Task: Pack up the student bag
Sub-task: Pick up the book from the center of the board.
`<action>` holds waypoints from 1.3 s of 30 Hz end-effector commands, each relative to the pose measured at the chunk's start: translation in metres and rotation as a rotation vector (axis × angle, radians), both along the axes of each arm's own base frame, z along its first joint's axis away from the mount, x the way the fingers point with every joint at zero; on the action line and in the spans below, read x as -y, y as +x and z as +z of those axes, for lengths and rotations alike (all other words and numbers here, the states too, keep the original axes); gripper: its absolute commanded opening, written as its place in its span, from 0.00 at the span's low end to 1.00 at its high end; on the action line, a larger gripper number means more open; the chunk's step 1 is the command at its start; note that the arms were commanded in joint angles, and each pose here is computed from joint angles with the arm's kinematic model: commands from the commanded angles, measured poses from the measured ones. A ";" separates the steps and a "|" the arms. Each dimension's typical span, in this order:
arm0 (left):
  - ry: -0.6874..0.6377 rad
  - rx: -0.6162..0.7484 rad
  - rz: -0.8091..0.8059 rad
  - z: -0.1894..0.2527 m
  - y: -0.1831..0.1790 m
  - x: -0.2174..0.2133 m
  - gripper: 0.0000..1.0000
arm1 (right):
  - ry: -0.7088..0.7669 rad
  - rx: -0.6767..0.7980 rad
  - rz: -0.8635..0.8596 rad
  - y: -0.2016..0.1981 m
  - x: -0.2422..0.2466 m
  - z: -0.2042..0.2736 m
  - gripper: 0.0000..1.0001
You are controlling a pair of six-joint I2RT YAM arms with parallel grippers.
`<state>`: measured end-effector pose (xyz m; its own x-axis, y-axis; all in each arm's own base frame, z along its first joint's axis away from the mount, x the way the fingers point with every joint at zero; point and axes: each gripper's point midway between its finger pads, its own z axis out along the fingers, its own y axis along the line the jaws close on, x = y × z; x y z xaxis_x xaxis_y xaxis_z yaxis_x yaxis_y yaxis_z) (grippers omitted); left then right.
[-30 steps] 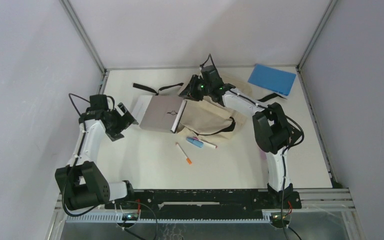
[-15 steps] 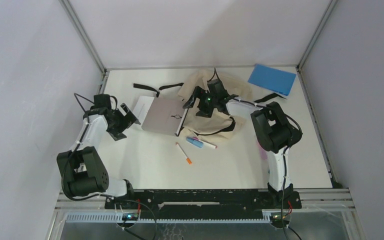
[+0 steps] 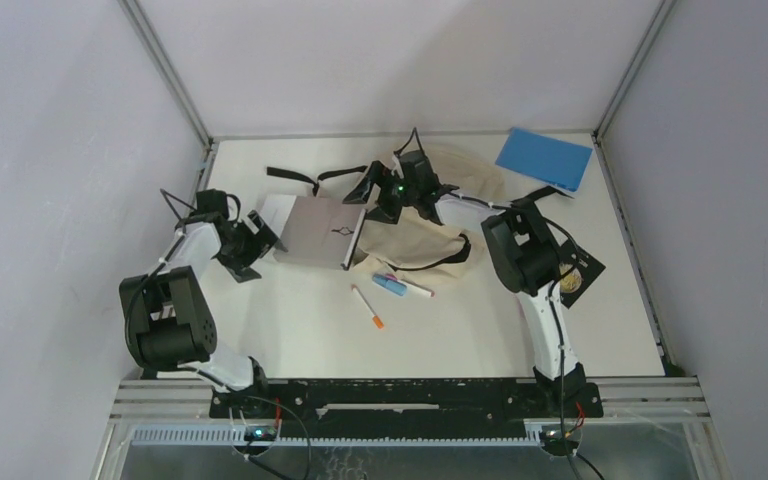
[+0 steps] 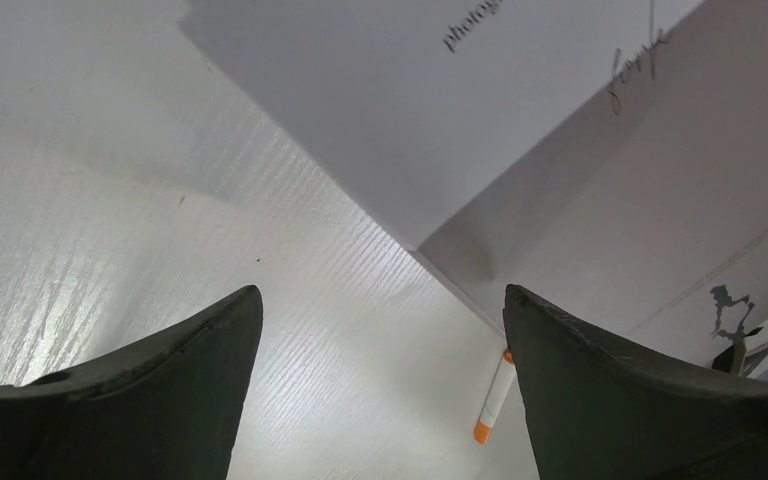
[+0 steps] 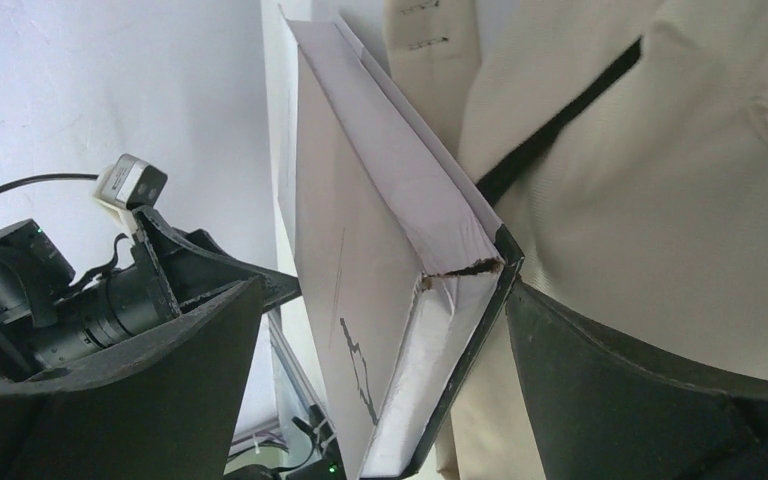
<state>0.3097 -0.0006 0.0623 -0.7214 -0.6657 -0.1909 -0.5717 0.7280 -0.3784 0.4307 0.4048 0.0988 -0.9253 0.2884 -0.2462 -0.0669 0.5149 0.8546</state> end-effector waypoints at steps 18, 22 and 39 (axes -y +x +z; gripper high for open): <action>-0.048 0.019 -0.020 -0.001 0.005 0.008 0.94 | 0.134 0.002 0.093 -0.003 -0.056 -0.004 0.83; -0.048 0.018 -0.027 -0.002 0.005 0.008 0.93 | 0.171 0.024 0.098 -0.002 -0.060 0.009 0.54; 0.131 0.450 -0.178 0.101 0.019 0.029 0.96 | 0.222 0.052 0.010 -0.012 0.010 0.104 0.07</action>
<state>0.3222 -0.0175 0.1186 -0.7117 -0.5802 -0.3960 -0.4033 0.7991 -0.4459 0.4165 0.4193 0.1200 -0.9438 0.2846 -0.1680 -0.0381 0.4113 0.9107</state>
